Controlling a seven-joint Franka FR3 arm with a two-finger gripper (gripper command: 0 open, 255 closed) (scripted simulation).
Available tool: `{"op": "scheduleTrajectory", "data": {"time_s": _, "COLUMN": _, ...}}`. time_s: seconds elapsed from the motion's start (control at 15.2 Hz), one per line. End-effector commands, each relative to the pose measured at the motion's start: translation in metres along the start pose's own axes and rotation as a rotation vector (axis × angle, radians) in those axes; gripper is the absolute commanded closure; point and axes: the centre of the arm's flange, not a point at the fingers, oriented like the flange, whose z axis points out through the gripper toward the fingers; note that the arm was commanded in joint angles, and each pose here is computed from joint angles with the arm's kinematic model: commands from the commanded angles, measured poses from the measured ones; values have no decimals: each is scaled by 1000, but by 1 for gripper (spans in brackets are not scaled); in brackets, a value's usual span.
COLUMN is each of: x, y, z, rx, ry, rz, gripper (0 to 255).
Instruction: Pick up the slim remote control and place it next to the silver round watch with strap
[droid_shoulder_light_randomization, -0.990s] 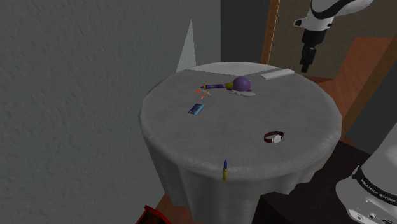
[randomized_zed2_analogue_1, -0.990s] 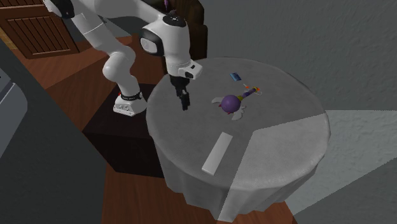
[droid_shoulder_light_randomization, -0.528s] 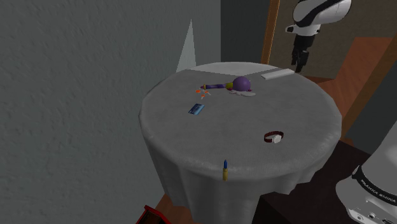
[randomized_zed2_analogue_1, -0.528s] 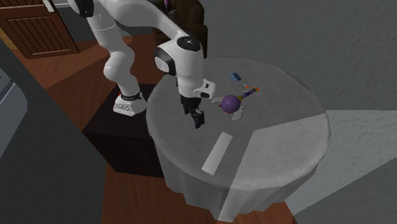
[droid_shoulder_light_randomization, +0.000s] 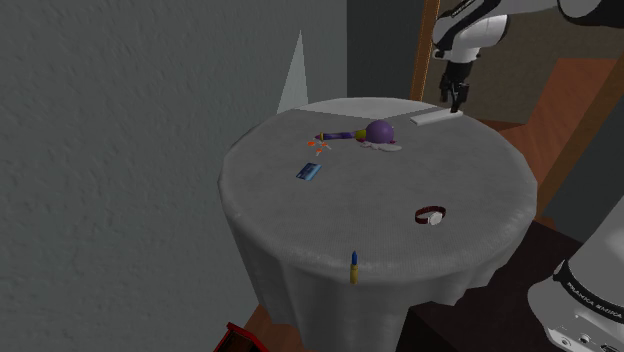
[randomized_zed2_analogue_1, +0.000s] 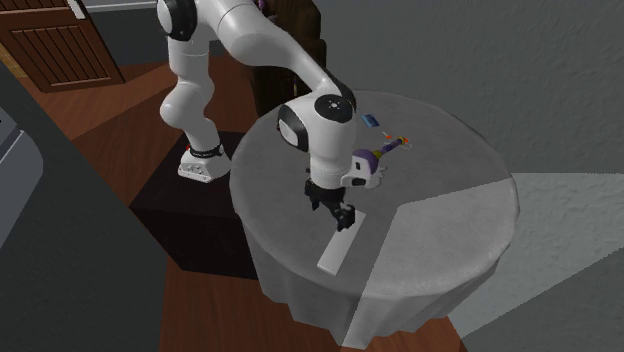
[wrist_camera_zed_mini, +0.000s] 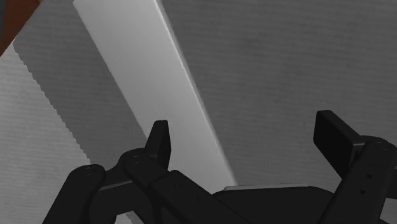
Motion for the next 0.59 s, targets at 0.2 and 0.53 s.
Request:
{"op": "scheduleTrajectory", "data": {"time_s": 0.2, "x": 7, "y": 51, "z": 22, "rx": -4, "ry": 4, "rz": -123, "gripper": 0}}
{"op": "scheduleTrajectory", "data": {"time_s": 0.53, "x": 7, "y": 51, "z": 48, "rx": -4, "ry": 4, "rz": -123, "gripper": 0}}
